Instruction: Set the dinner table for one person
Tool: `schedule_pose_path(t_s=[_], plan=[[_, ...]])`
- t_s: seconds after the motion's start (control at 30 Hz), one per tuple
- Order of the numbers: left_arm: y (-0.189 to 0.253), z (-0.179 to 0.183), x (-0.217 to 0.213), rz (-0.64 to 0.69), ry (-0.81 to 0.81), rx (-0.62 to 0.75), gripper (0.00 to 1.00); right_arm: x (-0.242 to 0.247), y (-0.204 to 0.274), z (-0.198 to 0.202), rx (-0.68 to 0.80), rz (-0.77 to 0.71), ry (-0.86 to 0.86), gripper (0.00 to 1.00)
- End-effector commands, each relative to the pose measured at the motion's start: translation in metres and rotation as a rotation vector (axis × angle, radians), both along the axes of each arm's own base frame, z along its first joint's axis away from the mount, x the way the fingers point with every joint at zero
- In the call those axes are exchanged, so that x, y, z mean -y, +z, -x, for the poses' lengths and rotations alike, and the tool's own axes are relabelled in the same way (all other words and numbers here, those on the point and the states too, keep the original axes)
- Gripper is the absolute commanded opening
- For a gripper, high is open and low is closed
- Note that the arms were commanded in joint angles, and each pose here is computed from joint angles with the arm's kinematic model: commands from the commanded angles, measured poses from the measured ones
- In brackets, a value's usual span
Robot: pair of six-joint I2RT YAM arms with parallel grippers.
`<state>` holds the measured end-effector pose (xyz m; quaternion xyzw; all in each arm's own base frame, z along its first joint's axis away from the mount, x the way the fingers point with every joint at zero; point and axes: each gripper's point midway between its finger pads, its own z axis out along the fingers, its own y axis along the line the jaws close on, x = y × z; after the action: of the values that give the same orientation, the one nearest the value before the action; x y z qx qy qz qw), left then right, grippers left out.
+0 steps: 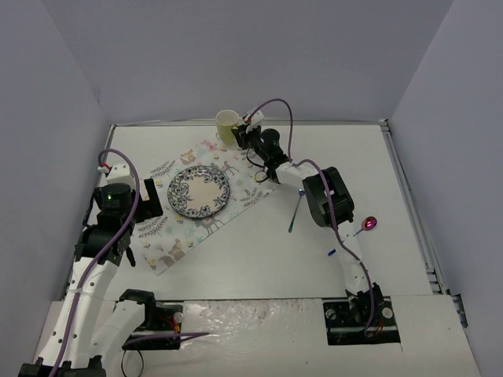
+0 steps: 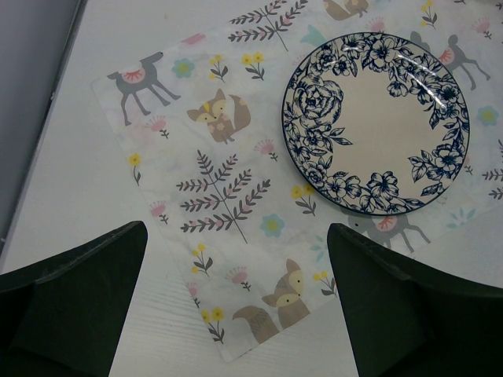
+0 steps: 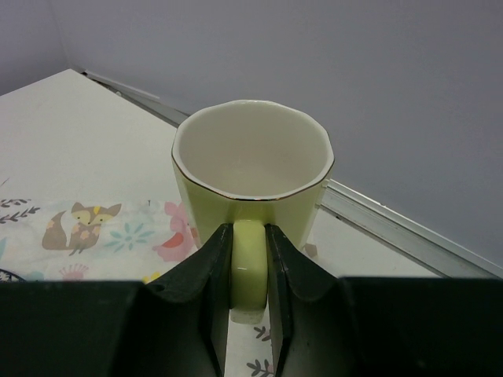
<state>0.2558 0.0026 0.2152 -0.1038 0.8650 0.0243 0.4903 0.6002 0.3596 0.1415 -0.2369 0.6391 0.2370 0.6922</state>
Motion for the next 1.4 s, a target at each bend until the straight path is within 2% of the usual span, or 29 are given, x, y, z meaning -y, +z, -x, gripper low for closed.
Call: schedule_pose_path(t_s=[0.0,0.6,0.77,0.83,0.87,0.93,1.07,1.17,1.23,1.37], plan=[[0.011,-0.009,-0.002,0.000,0.010,0.047,0.97,-0.008,0.130,0.003,0.347,-0.146,0.023,0.00],[0.010,-0.009,0.000,0.002,0.003,0.044,0.97,-0.008,0.083,-0.010,0.315,-0.105,0.027,0.01],[0.010,-0.010,0.000,0.002,0.003,0.045,0.97,0.004,0.083,-0.008,0.317,-0.091,-0.013,0.30],[0.011,-0.010,0.000,0.002,0.004,0.047,0.97,0.009,0.092,-0.006,0.332,-0.094,-0.024,0.42],[0.011,-0.010,0.000,0.002,0.004,0.047,0.97,0.016,0.097,-0.004,0.337,-0.099,-0.040,0.52],[0.011,-0.010,-0.001,0.002,0.005,0.047,0.97,0.027,0.107,0.000,0.345,-0.106,-0.065,0.63],[0.011,-0.009,0.000,0.004,0.001,0.046,0.97,0.059,0.126,0.013,0.316,-0.110,-0.164,0.70],[0.012,-0.009,-0.001,0.005,0.004,0.050,0.97,0.086,0.145,0.025,0.271,-0.107,-0.249,0.81],[0.013,-0.008,-0.001,0.004,0.006,0.054,0.97,0.112,0.137,0.035,0.176,-0.081,-0.354,0.86],[0.014,-0.006,-0.002,0.005,0.012,0.056,0.97,0.158,0.118,0.065,-0.055,-0.057,-0.537,0.90]])
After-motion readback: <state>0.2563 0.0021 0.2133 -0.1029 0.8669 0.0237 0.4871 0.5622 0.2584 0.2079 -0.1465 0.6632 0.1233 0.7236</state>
